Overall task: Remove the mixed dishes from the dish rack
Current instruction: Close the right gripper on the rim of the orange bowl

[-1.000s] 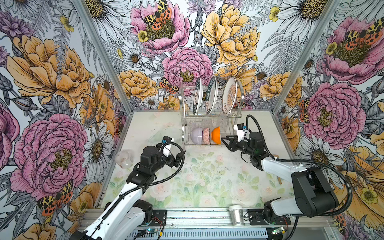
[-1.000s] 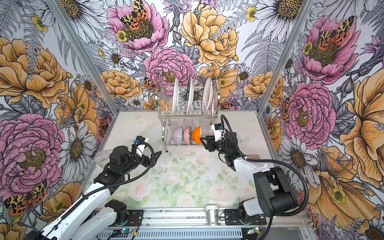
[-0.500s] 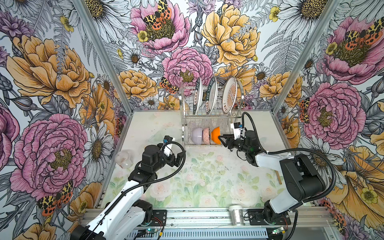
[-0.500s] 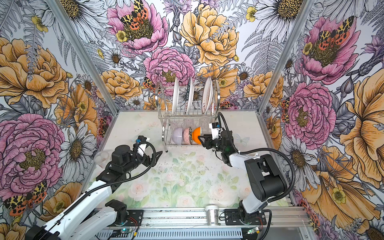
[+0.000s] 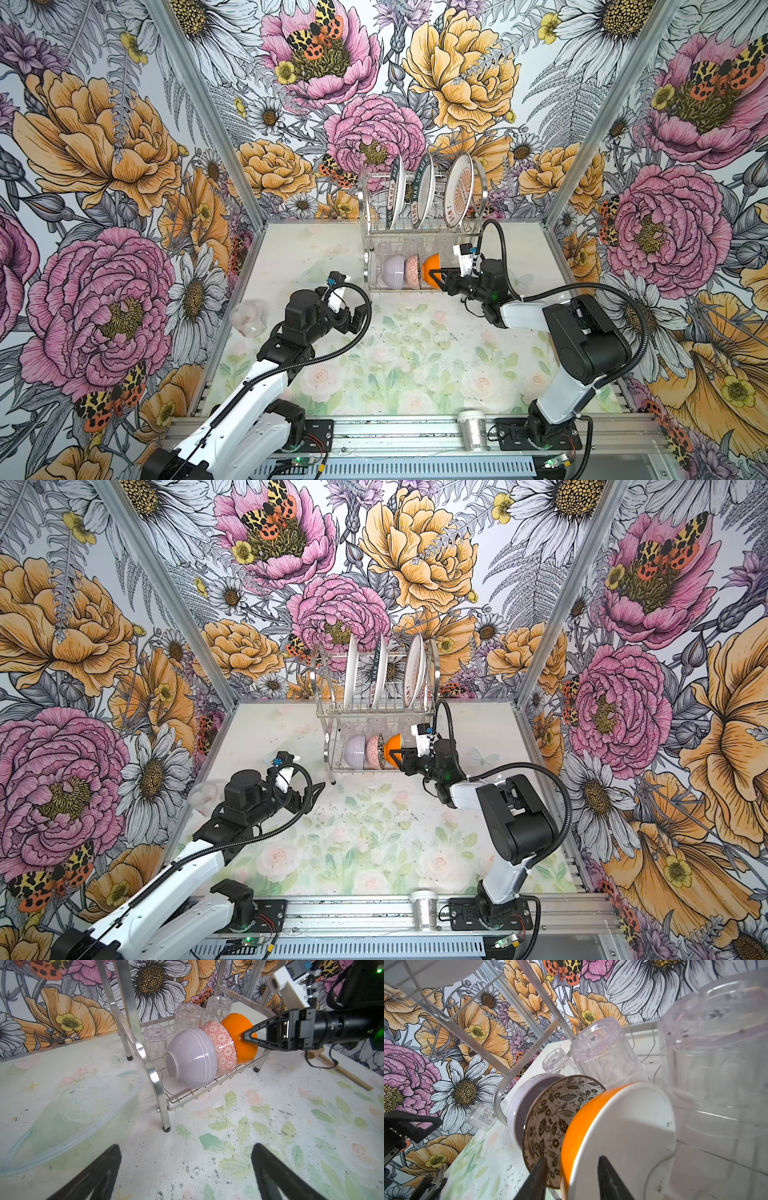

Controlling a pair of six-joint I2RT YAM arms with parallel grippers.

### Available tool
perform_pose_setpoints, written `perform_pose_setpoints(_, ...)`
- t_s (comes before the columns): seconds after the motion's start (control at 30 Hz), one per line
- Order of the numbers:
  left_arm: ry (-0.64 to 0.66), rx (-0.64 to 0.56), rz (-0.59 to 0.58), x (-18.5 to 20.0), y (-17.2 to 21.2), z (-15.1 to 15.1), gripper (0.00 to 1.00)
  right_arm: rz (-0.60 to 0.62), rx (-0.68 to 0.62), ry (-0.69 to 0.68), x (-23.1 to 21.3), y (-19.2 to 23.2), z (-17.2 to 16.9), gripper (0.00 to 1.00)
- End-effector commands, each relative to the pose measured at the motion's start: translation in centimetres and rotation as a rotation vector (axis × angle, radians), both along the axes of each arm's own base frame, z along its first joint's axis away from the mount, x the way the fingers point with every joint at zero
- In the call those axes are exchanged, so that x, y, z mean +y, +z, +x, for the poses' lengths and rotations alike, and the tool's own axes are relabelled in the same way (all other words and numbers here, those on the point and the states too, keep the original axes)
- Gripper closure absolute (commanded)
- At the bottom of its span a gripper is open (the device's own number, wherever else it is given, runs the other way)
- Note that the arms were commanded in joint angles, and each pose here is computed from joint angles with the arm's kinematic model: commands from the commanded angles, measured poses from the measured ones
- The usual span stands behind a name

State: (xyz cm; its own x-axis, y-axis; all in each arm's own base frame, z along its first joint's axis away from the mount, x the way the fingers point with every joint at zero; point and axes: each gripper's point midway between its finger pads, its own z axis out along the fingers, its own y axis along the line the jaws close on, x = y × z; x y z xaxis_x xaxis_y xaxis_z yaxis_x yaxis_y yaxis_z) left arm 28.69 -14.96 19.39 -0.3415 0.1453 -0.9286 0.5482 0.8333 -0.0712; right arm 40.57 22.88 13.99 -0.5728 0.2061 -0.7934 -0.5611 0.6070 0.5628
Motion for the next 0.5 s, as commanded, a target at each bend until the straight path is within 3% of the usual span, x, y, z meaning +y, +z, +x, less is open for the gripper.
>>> perform_pose_setpoints(0.0,0.009,-0.017,0.003,0.07,0.6,0.27,0.01,0.035,-0.044,0.031,0.98,1.43,0.44,0.59)
perform_pose_setpoints(0.47,0.026,-0.021,0.023,0.21,0.32,0.31,0.01,0.064,-0.045,0.06,1.66,1.42,0.12,0.71)
